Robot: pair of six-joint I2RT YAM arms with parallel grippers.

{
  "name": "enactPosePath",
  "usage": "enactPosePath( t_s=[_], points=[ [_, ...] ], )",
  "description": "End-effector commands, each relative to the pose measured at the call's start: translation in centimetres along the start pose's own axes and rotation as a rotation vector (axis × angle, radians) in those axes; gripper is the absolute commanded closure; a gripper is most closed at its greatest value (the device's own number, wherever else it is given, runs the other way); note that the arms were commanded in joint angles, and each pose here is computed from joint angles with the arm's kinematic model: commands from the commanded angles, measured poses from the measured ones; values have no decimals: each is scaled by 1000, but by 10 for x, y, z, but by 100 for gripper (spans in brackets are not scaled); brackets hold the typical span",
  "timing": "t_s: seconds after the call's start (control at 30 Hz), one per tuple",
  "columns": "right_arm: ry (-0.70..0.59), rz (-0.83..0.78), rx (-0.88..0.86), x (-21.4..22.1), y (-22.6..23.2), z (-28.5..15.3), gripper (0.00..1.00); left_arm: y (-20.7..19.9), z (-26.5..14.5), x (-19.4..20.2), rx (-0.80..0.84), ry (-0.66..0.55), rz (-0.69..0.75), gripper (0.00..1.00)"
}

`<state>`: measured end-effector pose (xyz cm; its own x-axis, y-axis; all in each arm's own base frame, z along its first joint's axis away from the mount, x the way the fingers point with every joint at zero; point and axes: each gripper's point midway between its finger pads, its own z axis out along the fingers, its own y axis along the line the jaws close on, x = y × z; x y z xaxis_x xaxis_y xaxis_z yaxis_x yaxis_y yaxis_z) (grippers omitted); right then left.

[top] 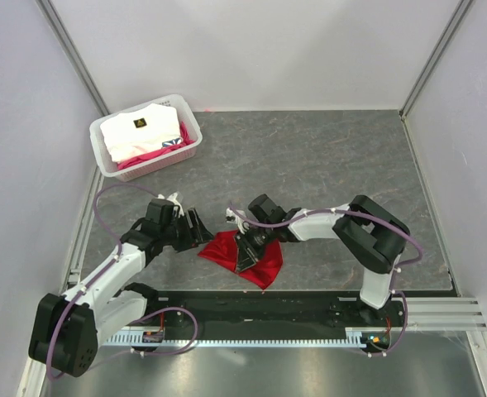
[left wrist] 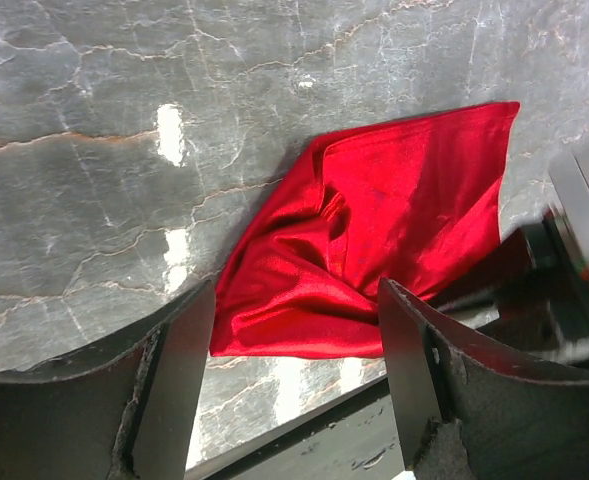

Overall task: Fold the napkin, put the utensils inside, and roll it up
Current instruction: Roll the napkin with the utensil

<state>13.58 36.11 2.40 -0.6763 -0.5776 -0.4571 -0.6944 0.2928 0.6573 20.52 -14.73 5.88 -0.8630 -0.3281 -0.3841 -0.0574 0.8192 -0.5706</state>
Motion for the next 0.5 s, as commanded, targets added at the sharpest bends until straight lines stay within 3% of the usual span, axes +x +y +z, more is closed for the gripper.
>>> enactPosePath(
  t_s=[0.0,0.47],
  points=[
    [39,70,-103,13,-16,1,91,-10,4,-6,77,-34,60,28],
    [21,202,-155,13,-60,7,94,16,13,18,-1,31,14,31]
  ],
)
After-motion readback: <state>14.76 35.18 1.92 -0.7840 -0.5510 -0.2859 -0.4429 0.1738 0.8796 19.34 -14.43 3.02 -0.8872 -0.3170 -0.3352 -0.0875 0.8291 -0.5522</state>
